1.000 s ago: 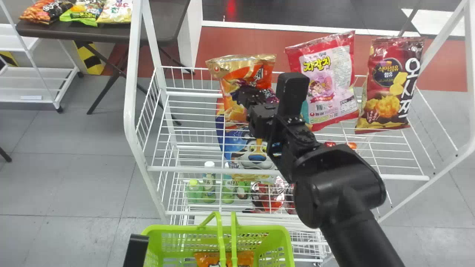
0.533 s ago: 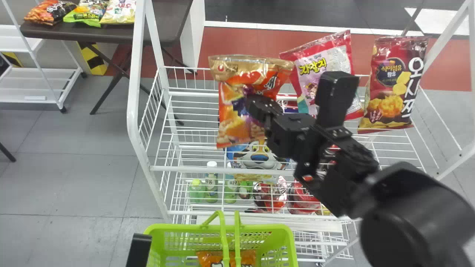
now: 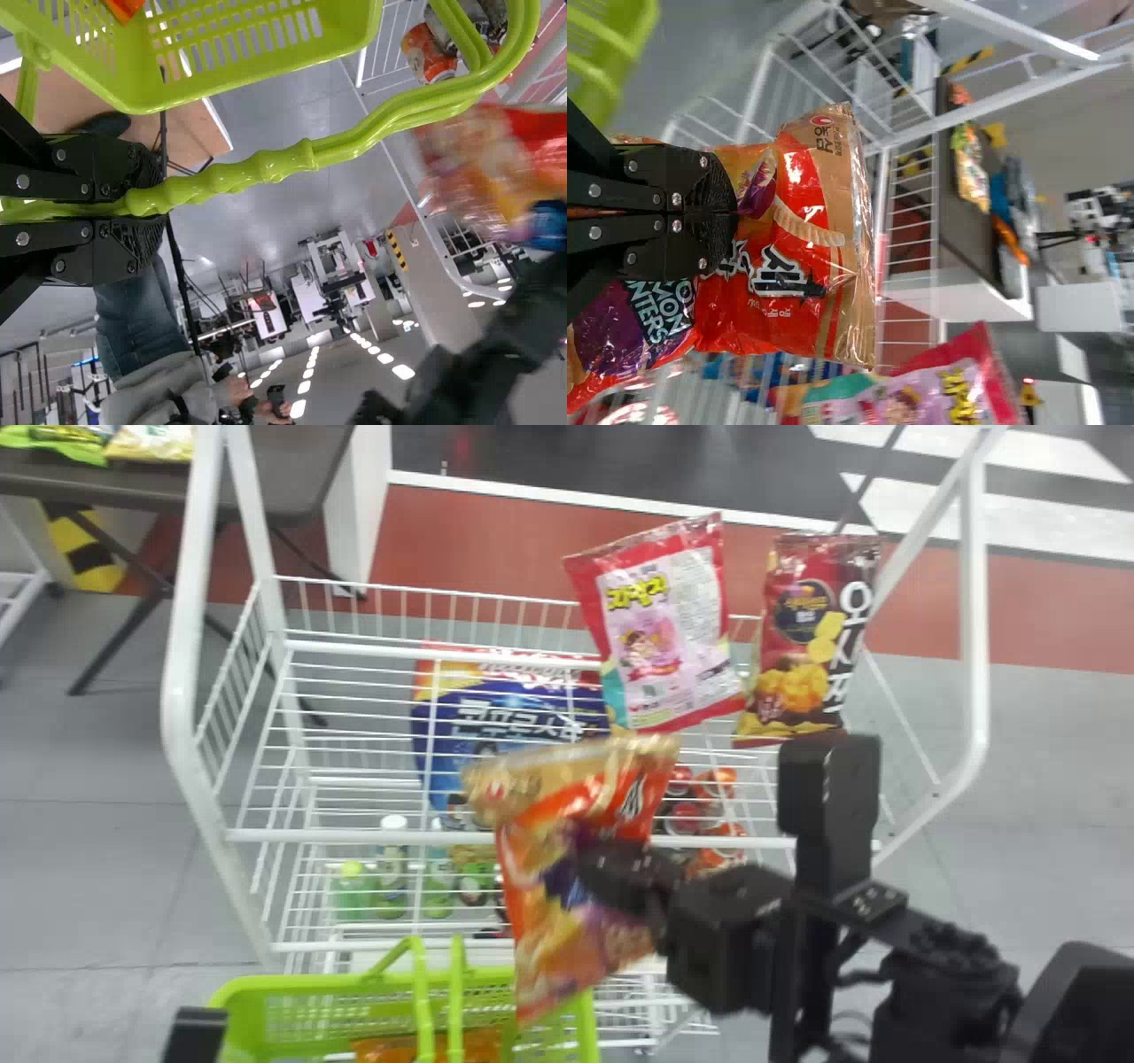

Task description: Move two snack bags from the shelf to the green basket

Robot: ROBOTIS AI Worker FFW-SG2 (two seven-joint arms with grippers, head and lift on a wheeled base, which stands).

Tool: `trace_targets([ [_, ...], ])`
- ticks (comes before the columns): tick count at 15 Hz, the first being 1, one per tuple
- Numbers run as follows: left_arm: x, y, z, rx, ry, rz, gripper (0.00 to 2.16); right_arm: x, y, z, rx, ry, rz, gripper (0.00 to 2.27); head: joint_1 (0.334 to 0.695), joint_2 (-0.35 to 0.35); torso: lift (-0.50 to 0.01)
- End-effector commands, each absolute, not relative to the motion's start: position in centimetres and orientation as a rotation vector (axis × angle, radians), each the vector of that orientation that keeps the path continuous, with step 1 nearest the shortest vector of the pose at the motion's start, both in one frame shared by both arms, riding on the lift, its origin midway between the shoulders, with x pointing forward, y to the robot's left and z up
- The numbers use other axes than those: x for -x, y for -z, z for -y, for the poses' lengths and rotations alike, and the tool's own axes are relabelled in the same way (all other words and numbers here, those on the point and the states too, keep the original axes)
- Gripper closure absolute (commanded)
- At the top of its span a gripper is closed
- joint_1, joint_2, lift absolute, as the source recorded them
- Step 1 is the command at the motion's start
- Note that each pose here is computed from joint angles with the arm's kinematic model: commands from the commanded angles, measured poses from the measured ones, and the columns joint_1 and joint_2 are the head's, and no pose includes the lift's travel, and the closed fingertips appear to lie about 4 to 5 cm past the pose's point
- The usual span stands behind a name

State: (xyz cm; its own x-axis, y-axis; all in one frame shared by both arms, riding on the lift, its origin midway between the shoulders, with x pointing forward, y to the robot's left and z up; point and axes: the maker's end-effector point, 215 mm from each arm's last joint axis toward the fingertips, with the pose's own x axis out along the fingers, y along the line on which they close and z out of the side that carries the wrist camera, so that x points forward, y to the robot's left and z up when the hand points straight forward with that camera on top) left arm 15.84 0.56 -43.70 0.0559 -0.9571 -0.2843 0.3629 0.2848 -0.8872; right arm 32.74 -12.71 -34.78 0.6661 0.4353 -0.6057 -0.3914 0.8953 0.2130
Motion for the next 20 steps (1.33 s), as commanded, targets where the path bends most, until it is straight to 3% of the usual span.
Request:
trace_targets([
  [1,-16.0,43.6,-0.5,0.726,1.146,-1.051,2.06,-27.3,38.5,13.7,-0.033,-0.482,-0.884,2.24,0.695,-0.301,-0.017],
  [3,-16.0,43.5,-0.4,0.723,1.145,-1.049,2.06,-24.4,40.8,13.9,-0.032,-0.493,-0.98,2.24,0.695,-0.348,-0.017],
  [7,-15.9,43.5,-0.1,0.722,1.146,-1.05,2.06,-20.2,45.4,12.9,-0.052,-0.533,-1.149,2.24,0.695,-0.35,-0.017],
  [13,-15.1,43.0,0.2,0.715,1.151,-1.061,2.06,-22.7,49.4,7.6,-0.101,-0.608,-1.144,2.24,0.695,-0.35,-0.017],
  [18,-14.7,42.9,0.3,0.71,1.155,-1.063,2.06,-22.6,53.7,6.9,-0.078,-0.614,-1.236,2.17,0.695,-0.246,-0.017],
  [19,-14.6,42.9,0.3,0.709,1.153,-1.068,2.06,-22.3,54.2,7.1,-0.08,-0.61,-1.251,2.07,0.695,-0.239,-0.017],
  [20,-14.6,42.9,0.3,0.712,1.152,-1.071,2.06,-22.2,54.5,7.2,-0.082,-0.61,-1.256,1.81,0.695,-0.247,-0.017],
])
